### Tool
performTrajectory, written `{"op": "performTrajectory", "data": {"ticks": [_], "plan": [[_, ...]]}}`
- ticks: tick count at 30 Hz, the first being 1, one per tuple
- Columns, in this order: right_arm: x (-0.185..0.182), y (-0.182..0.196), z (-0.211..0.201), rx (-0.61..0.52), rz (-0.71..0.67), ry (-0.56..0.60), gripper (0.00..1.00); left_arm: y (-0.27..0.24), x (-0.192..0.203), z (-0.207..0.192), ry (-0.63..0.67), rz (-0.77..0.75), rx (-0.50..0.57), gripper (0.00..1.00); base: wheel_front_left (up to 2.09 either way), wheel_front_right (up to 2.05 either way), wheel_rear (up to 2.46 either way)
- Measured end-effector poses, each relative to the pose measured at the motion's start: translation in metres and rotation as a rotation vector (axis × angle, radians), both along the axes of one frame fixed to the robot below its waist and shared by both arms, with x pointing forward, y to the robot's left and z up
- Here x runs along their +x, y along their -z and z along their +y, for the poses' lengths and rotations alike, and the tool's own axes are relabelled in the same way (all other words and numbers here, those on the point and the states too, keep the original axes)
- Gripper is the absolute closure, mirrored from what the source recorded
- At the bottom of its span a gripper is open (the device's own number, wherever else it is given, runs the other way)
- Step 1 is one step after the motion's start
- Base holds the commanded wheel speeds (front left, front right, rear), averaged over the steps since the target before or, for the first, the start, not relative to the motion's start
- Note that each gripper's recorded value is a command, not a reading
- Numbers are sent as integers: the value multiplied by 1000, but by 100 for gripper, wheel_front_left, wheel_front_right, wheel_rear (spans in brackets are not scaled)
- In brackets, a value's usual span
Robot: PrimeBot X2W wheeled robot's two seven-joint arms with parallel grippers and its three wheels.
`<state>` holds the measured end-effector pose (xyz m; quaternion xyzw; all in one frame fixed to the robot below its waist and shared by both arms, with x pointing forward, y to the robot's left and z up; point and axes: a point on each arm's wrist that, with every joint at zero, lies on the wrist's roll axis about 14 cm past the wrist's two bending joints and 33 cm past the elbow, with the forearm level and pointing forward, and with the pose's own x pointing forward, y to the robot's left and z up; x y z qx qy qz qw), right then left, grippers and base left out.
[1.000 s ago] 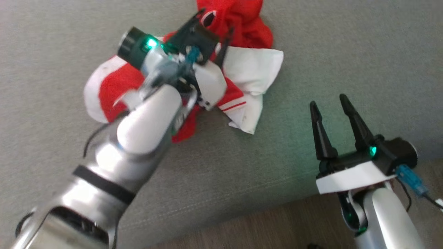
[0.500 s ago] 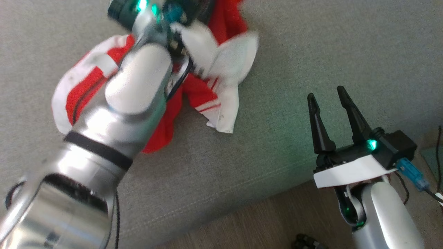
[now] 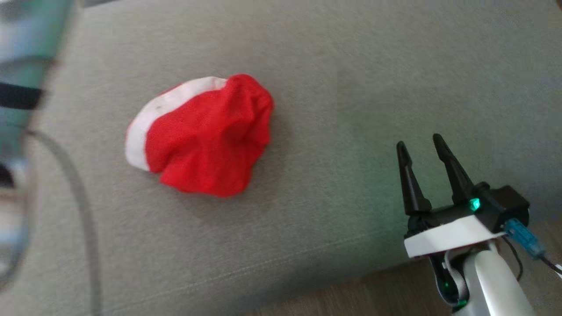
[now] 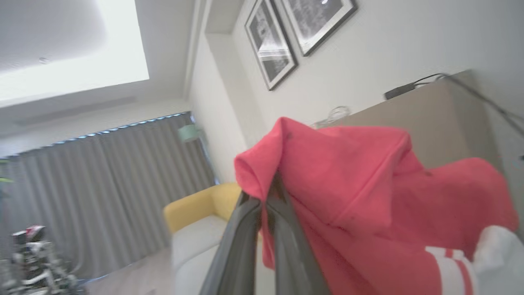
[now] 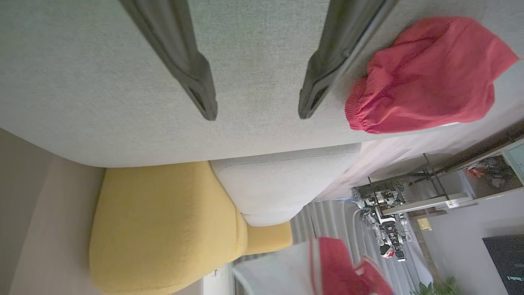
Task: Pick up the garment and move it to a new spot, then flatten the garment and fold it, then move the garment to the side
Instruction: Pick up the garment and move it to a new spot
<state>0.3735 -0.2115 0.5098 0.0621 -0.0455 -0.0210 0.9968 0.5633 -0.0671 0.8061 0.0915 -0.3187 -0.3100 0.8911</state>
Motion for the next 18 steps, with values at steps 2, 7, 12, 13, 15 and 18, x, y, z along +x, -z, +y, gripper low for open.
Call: {"op": "performTrajectory", "data": {"ticks": [2,7,12,13,15,18], "plan": [[3,-4,10,7,-17,-29,0,-17,13,58,-160,-33,41,100,0,0,0],[14,-12,29,1,-47,-90,0,-36,11,146,-351,-59,68,100,0,0,0],[19,-11,52,13,-50,-157,0,-12,3,231,-552,-38,145,100,0,0,0],[20,-12,56,15,-54,-169,0,-1,2,247,-586,-15,160,100,0,0,0],[21,-14,64,8,-60,-194,0,24,-4,274,-645,34,187,100,0,0,0],[26,-17,74,-1,-70,-223,0,52,-12,309,-713,102,191,100,0,0,0]]}}
